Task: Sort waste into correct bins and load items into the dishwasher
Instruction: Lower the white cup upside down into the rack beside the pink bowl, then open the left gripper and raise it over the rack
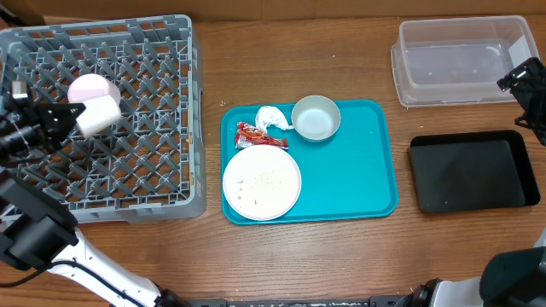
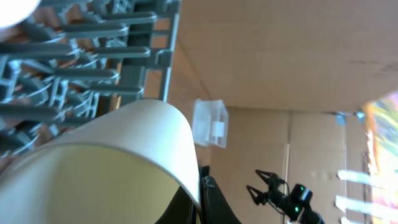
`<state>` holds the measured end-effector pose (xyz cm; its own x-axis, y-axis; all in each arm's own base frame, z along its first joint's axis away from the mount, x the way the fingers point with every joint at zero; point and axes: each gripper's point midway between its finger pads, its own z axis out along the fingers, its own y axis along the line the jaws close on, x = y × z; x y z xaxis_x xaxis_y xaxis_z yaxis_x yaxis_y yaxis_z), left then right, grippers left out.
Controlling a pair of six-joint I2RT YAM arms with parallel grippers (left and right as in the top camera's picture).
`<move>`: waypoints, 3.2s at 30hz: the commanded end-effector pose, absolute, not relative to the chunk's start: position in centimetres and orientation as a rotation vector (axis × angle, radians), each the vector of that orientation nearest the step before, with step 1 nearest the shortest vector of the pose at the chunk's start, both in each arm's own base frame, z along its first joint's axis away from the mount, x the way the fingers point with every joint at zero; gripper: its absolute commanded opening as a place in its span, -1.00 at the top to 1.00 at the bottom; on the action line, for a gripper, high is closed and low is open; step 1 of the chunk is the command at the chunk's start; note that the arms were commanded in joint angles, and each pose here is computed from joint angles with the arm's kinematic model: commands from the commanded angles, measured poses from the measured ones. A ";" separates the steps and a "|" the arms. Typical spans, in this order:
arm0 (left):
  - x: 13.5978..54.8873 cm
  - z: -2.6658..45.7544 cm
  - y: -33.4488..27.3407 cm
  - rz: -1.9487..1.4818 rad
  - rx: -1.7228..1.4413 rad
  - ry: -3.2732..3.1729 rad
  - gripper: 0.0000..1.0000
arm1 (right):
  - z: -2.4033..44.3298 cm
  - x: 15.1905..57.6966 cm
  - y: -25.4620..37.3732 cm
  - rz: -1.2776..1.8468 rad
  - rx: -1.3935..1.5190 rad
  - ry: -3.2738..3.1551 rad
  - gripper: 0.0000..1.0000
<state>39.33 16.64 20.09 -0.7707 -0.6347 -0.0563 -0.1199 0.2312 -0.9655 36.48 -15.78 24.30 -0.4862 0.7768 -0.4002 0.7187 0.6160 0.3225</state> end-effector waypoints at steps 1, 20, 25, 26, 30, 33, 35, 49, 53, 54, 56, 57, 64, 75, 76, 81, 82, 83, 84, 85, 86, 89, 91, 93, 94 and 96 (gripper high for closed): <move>39.9 21.1 15.7 -1.622 -0.575 1.862 0.92 | 24.9 36.7 -15.9 0.151 1.172 2.311 -0.99; 39.9 11.0 16.4 -1.598 -0.852 1.996 0.92 | 24.9 36.7 -15.9 0.152 1.172 2.311 -0.99; 38.6 8.6 16.3 -1.548 -1.072 2.136 0.92 | 24.9 36.7 -15.9 0.152 1.172 2.311 -0.99; 38.6 8.6 16.2 -1.552 -1.077 2.136 0.92 | 24.9 36.7 -15.9 0.151 1.172 2.311 -0.99; 38.3 8.4 16.3 -1.528 -1.106 2.169 0.92 | 24.9 36.7 -15.9 0.152 1.172 2.311 -0.99; 37.6 6.7 17.0 -1.410 -1.189 2.274 0.92 | 24.9 36.7 -15.9 0.151 1.172 2.312 -0.99; 36.7 5.5 17.5 -1.319 -1.253 2.355 0.92 | 24.9 36.7 -15.9 0.152 1.172 2.311 -1.00; 32.9 3.4 20.9 -0.965 -1.505 2.554 -0.32 | 24.9 36.7 -15.9 0.152 1.172 2.311 -0.99; 32.7 3.5 20.7 -0.971 -1.550 2.550 -0.49 | 24.9 36.7 -15.9 0.151 1.172 2.312 -0.99; 32.7 3.8 20.8 -0.973 -1.554 2.550 -0.49 | 24.9 36.7 -15.9 0.151 1.172 2.312 -0.99; 32.8 4.6 20.9 -0.976 -1.558 2.553 -0.49 | 24.9 36.7 -15.9 0.151 1.172 2.311 -0.99; 32.9 5.2 21.0 -0.974 -1.557 2.553 -0.48 | 24.9 36.7 -15.9 0.151 1.172 2.312 -0.99; 34.3 12.0 22.4 -0.914 -1.482 2.532 -0.40 | 24.9 36.7 -15.9 0.151 1.172 2.311 -0.99; 35.9 24.2 21.1 -0.581 -1.144 2.469 0.92 | 24.9 36.7 -15.9 0.151 1.172 2.312 -1.00; 36.0 24.3 20.6 -0.531 -1.123 2.493 0.92 | 24.9 36.7 -15.9 0.151 1.172 2.311 -0.99; 37.4 22.9 17.1 -0.296 -0.980 2.664 0.92 | 24.9 36.7 -15.9 0.151 1.172 2.312 -0.99; 37.9 22.4 16.5 -0.227 -0.951 2.698 0.92 | 24.9 36.7 -15.9 0.151 1.172 2.311 -0.99; 38.1 21.9 16.2 -0.161 -0.942 2.721 0.92 | 24.9 36.7 -15.9 0.152 1.172 2.311 -1.00; 38.2 21.5 16.0 -0.080 -0.951 2.734 0.92 | 24.9 36.7 -15.9 0.152 1.172 2.311 -0.99; 38.3 21.0 15.9 0.019 -0.976 2.744 0.92 | 24.9 36.7 -15.9 0.152 1.172 2.311 -1.00; 38.3 20.6 16.0 0.113 -1.002 2.746 0.92 | 24.9 36.7 -15.9 0.151 1.172 2.312 -0.99; 39.2 19.4 15.6 0.298 -0.974 2.765 0.92 | 24.9 36.7 -15.9 0.152 1.172 2.311 -0.99; 39.8 18.3 15.3 0.316 -0.955 2.788 0.92 | 24.9 36.7 -15.9 0.152 1.172 2.311 -1.00; 40.2 17.3 15.2 0.319 -0.952 2.806 0.92 | 24.9 36.7 -15.9 0.151 1.172 2.312 -0.99; 40.4 16.7 15.3 0.321 -0.954 2.815 0.92 | 24.9 36.7 -15.9 0.151 1.172 2.312 -0.99; 40.7 15.6 15.4 0.324 -0.959 2.833 0.92 | 24.9 36.7 -15.9 0.151 1.172 2.311 -0.99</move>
<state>40.76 14.11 17.78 -0.7973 -0.5643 -0.2143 -0.5899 0.8036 0.0789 36.47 -15.78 24.30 -0.4859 0.7770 -0.4002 0.7190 0.6157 0.3224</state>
